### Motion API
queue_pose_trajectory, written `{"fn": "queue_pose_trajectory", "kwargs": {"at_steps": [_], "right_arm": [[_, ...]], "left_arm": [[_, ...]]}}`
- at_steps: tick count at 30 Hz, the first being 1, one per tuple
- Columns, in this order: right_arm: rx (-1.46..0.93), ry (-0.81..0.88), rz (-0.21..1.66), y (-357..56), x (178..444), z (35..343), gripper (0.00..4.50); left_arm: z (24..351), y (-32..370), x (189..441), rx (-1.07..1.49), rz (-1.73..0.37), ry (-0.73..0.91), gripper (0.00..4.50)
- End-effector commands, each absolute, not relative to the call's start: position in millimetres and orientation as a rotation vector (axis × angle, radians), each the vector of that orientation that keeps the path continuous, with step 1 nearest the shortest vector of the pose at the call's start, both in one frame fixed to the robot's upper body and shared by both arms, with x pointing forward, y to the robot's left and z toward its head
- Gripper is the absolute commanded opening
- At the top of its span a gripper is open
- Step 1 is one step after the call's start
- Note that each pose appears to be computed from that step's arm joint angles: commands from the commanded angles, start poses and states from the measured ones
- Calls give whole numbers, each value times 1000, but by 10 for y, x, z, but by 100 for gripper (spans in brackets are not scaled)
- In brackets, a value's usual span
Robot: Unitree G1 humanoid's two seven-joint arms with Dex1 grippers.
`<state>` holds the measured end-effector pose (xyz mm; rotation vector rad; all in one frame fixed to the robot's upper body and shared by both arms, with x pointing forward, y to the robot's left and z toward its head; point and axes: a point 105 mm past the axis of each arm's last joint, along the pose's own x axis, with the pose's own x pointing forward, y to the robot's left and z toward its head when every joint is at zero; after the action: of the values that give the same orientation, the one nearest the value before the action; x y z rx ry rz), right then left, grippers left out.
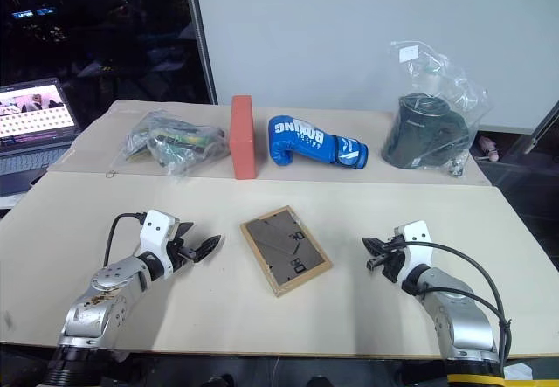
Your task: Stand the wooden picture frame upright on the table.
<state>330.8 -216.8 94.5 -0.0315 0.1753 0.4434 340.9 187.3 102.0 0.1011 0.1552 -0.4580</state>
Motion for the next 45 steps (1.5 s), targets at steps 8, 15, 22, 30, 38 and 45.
{"fn": "queue_pose_trajectory", "kwargs": {"at_steps": [8,15,22,30,38,45], "right_arm": [[-544,41,909,-1697,3527,1625,2],[-609,76,1031,-1635,3549,1747,2],[-666,190,1014,-1721,3661,1590,0],[-673,258,989,-1711,3796,1325,0],[-616,313,1238,-1341,3415,1071,0],[-541,295,1256,-1133,3250,1098,0]], "left_arm": [[1777,1942,2908,129,-862,168,450],[1778,1866,2795,157,-909,215,450],[1549,1673,2850,202,-898,307,424],[1223,1541,2975,273,-851,407,164],[893,1173,3075,345,-909,483,7],[968,1178,3342,440,-935,446,7]]}}
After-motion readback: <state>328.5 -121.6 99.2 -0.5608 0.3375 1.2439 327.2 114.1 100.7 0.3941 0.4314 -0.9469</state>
